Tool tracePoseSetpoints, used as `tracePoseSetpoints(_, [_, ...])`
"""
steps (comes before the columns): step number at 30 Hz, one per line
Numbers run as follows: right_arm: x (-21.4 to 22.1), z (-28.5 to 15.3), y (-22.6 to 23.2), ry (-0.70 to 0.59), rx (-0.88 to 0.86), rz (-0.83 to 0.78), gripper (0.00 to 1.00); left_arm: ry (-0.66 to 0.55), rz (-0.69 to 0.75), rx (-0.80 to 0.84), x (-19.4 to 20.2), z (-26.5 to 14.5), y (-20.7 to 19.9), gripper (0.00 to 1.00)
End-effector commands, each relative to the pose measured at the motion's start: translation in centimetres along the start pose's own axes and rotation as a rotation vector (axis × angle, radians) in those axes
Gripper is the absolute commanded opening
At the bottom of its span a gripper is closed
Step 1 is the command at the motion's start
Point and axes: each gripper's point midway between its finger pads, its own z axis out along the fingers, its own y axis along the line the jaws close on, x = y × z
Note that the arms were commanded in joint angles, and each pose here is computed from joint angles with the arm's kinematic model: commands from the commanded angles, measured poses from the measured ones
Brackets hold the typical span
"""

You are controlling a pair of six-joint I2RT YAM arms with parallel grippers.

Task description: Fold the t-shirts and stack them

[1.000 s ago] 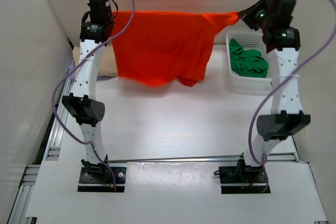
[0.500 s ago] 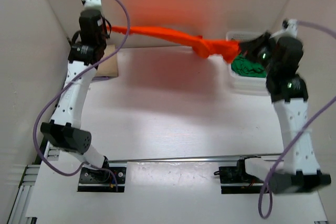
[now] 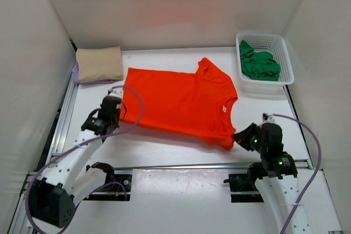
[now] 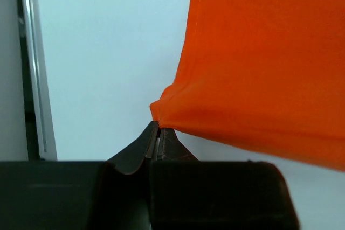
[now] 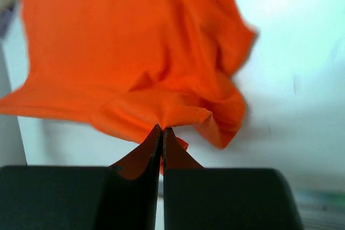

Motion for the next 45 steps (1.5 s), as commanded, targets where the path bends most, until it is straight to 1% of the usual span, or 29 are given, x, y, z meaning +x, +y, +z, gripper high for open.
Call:
tracePoseSetpoints(1, [4.1, -0.1, -1.5, 0.126, 0.006, 0.086, 0.00, 0.058, 0.036, -0.038, 4.5, -0.4, 0.8, 0.10])
tracePoseSetpoints(2, [4.3, -0.2, -1.6, 0.129, 0.009, 0.098, 0.00, 0.127, 0.071, -0.023, 7.1, -0.4, 0.5, 0.10])
tracePoseSetpoints(4, [5.0, -0.5, -1.8, 0.155, 0.014, 0.093, 0.00, 0.172, 0.092, -0.013, 8.8, -0.7, 0.5, 0.10])
tracePoseSetpoints(5, [5.3, -0.6, -2.1, 0.170, 0.028, 0.098, 0.00, 0.175, 0.094, -0.012, 9.0, -0.9, 0.6, 0.10])
tracePoseSetpoints(7, [5.3, -0.7, -2.1, 0.193, 0.045, 0.082, 0.00, 0.223, 0.117, -0.003, 10.8, -1.1, 0.6, 0.10])
tracePoseSetpoints(11, [5.5, -0.6, -2.4, 0.266, 0.105, 0.070, 0.00, 0.247, 0.119, 0.000, 11.5, -1.2, 0.6, 0.10])
tracePoseSetpoints(13, [3.4, -0.4, -2.1, 0.207, 0.132, 0.044, 0.00, 0.238, 0.101, 0.007, 10.8, -1.3, 0.6, 0.10])
tracePoseSetpoints(14, [2.7, -0.1, -2.1, 0.200, 0.156, 0.043, 0.00, 0.215, 0.090, 0.007, 10.0, -1.2, 0.6, 0.10])
tracePoseSetpoints(16, [0.5, 0.8, -1.5, 0.150, 0.167, 0.008, 0.00, 0.188, 0.067, 0.010, 8.0, -0.9, 0.5, 0.10])
tracePoseSetpoints(17, [-0.9, 0.9, -0.6, 0.117, 0.153, 0.000, 0.00, 0.194, 0.069, 0.010, 7.2, -0.3, 0.2, 0.10])
tracePoseSetpoints(18, [-1.6, 1.4, -0.2, 0.111, 0.146, -0.017, 0.00, 0.173, 0.060, 0.010, 5.6, -0.3, 0.2, 0.10])
tracePoseSetpoints(20, [-2.5, 2.8, 0.0, 0.128, 0.157, -0.038, 0.00, 0.185, 0.063, 0.028, 4.4, 0.3, -0.3, 0.10])
tracePoseSetpoints(21, [-2.9, 3.2, 0.2, 0.130, 0.159, -0.037, 0.00, 0.221, 0.080, 0.028, 4.4, 1.1, -0.7, 0.10])
tracePoseSetpoints(22, [-2.4, 4.2, -0.5, 0.174, 0.191, -0.041, 0.00, 0.221, 0.080, 0.028, 3.5, 1.3, -0.8, 0.10])
tracePoseSetpoints(23, [-2.5, 4.8, -0.7, 0.180, 0.192, -0.062, 0.00, 0.224, 0.080, 0.039, 3.2, 1.8, -1.2, 0.10])
tracePoseSetpoints(24, [-2.7, 5.2, -0.7, 0.184, 0.199, -0.077, 0.00, 0.266, 0.098, 0.039, 3.7, 2.7, -1.6, 0.10])
tracePoseSetpoints(25, [-2.3, 5.8, -1.3, 0.216, 0.222, -0.079, 0.00, 0.265, 0.098, 0.039, 3.3, 3.2, -1.8, 0.10])
tracePoseSetpoints(26, [-2.9, 6.3, -1.3, 0.198, 0.230, -0.084, 0.00, 0.269, 0.100, 0.039, 2.9, 3.6, -2.0, 0.10])
tracePoseSetpoints(27, [-2.8, 6.9, -2.1, 0.212, 0.263, -0.096, 0.00, 0.302, 0.120, 0.011, 3.3, 4.6, -2.0, 0.10])
tracePoseSetpoints(30, [-4.5, 8.0, -1.2, 0.179, 0.245, -0.130, 0.00, 0.294, 0.112, -0.017, 2.2, 6.0, -2.0, 0.10])
tracePoseSetpoints(31, [-4.7, 8.6, -1.3, 0.190, 0.251, -0.139, 0.00, 0.318, 0.115, -0.022, 2.4, 6.6, -2.0, 0.10])
tracePoseSetpoints(32, [-5.0, 8.9, -1.1, 0.187, 0.249, -0.140, 0.00, 0.299, 0.096, -0.028, 1.3, 7.1, -1.8, 0.10])
tracePoseSetpoints(35, [-5.7, 10.1, -0.6, 0.207, 0.247, -0.183, 0.00, 0.305, 0.083, -0.073, 0.4, 8.2, -0.9, 0.10])
tracePoseSetpoints(36, [-5.3, 10.7, -0.8, 0.238, 0.258, -0.196, 0.00, 0.316, 0.088, -0.072, 0.7, 8.4, -1.0, 0.10])
tracePoseSetpoints(37, [-5.9, 11.1, -0.7, 0.233, 0.263, -0.207, 0.00, 0.305, 0.084, -0.085, 0.2, 8.7, -0.9, 0.10])
tracePoseSetpoints(38, [-5.4, 11.6, -0.9, 0.261, 0.272, -0.218, 0.00, 0.329, 0.087, -0.103, 0.8, 9.1, -0.5, 0.10])
tracePoseSetpoints(39, [-5.1, 11.8, -1.2, 0.276, 0.280, -0.225, 0.00, 0.328, 0.087, -0.103, 0.5, 9.3, -0.6, 0.10])
tracePoseSetpoints(45, [-5.6, 13.2, -1.4, 0.289, 0.300, -0.223, 0.00, 0.360, 0.107, -0.124, 1.2, 10.2, -0.7, 0.10])
